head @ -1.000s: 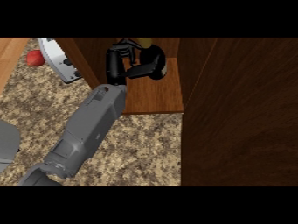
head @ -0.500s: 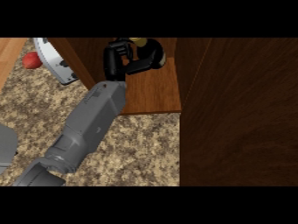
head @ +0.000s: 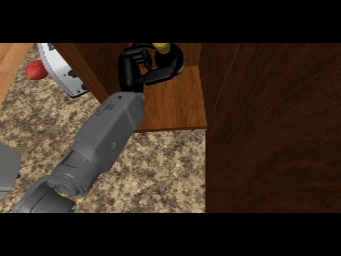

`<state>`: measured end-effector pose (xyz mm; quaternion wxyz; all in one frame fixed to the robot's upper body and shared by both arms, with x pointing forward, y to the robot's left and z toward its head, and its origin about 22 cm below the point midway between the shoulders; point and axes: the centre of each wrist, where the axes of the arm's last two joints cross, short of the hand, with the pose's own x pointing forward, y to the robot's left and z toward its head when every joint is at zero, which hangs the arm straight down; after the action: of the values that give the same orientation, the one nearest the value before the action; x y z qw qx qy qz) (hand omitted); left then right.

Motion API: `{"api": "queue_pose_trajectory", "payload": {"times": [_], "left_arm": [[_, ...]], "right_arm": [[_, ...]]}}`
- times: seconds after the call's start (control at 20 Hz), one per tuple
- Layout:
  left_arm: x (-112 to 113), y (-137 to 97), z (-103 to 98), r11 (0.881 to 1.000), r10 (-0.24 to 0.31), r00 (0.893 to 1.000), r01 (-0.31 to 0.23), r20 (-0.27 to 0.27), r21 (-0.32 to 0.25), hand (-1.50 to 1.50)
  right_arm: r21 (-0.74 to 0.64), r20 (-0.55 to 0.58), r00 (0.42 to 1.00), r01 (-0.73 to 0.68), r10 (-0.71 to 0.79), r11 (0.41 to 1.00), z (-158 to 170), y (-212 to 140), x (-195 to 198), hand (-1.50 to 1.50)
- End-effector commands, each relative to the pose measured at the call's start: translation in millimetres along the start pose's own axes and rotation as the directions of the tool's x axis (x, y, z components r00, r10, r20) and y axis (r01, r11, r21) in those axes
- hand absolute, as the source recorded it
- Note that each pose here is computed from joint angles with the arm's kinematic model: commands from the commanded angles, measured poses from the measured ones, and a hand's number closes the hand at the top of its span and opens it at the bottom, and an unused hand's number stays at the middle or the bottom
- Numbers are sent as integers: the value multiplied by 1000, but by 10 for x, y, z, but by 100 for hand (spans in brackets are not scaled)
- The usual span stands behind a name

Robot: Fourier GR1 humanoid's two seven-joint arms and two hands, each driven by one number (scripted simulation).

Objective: Pick up the wine, place it into the cabinet and close the cabinet

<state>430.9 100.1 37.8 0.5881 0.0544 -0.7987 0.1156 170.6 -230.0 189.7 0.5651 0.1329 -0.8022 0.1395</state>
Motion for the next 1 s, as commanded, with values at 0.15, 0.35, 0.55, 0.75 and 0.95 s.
{"api": "queue_pose_trajectory", "payload": {"times": [0.15, 0.35, 0.55, 0.75, 0.95], "left_arm": [[-125, 230, -3, 996, -75, 997, 77, -37, 48, -150], [-143, 146, 47, 992, -122, 992, 123, -32, 37, -150], [-180, 237, 45, 988, -152, 988, 153, -37, 22, -150], [-183, 249, 38, 976, -214, 976, 216, -38, 43, -150], [-301, 218, 186, 974, -224, 974, 225, -43, 35, -150]], "right_arm": [[21, 44, 999, 12, -13, 1000, 189, 55, 173, -150], [8, 42, 999, 3, -3, 1000, 128, 75, 147, -150], [-7, 48, 999, 14, -14, 1000, 87, 10, 115, -150], [14, 37, 999, 2, -3, 1000, 73, 19, 137, -150], [9, 46, 999, -1, 0, 1000, -15, 54, 136, -150]]}}
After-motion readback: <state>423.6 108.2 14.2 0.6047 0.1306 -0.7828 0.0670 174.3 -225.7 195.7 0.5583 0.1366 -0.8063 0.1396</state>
